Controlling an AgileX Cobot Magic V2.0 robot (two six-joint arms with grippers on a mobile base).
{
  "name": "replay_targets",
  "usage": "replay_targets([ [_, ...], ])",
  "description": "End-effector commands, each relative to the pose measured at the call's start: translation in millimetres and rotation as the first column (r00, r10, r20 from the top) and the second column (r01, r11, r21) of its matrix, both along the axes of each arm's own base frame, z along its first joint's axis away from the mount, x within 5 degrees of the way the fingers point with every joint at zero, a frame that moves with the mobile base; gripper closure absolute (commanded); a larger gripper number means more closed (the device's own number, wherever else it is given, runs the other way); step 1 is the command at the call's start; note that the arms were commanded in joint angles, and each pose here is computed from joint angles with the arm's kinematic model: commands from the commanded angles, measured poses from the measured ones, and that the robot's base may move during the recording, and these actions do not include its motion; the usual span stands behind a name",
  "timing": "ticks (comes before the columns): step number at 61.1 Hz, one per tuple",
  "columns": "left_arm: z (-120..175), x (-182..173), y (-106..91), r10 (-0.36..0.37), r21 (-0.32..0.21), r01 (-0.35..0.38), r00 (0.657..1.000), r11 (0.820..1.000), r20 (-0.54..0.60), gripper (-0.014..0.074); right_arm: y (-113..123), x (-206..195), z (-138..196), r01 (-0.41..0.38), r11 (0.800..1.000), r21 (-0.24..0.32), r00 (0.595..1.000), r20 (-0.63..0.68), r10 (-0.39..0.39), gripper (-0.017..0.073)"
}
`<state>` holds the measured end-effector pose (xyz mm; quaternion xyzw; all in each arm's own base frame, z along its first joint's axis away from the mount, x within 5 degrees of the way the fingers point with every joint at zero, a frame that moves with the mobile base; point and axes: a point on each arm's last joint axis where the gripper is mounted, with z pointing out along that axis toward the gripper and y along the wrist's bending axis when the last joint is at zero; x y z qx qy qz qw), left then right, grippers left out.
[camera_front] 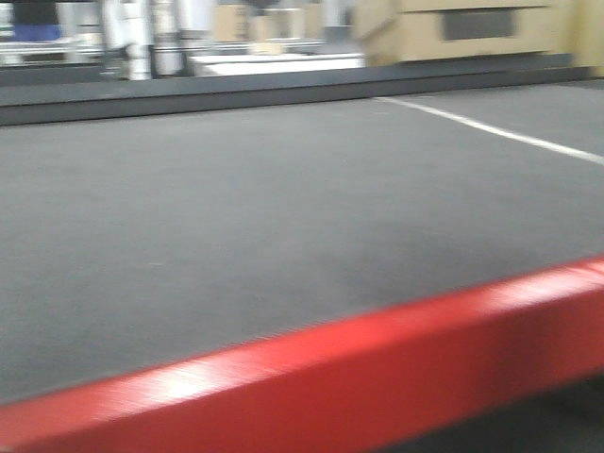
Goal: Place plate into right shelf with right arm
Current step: 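Drive the base toward the steel shelf holding the plate in the right gripper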
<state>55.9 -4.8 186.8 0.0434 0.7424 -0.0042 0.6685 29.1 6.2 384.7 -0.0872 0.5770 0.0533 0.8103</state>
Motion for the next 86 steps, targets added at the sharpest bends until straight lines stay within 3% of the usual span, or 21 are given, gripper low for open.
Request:
replay_targets([
  [1,5.6,0.1,1.5,0.018,-0.015,-0.016,0.996,1.0,0.087,0.0641,-1.0,-4.7,16.2,0.005,1.0,0.014,0.994,0.112,-0.007,0.0531],
  [86,5.6,0.1,1.5,0.018,-0.015,-0.016,0.996,1.0,0.087,0.0641,-1.0,-4.7,16.2,0.005,1.0,0.014,0.994,0.113,-0.007,0.0531],
])
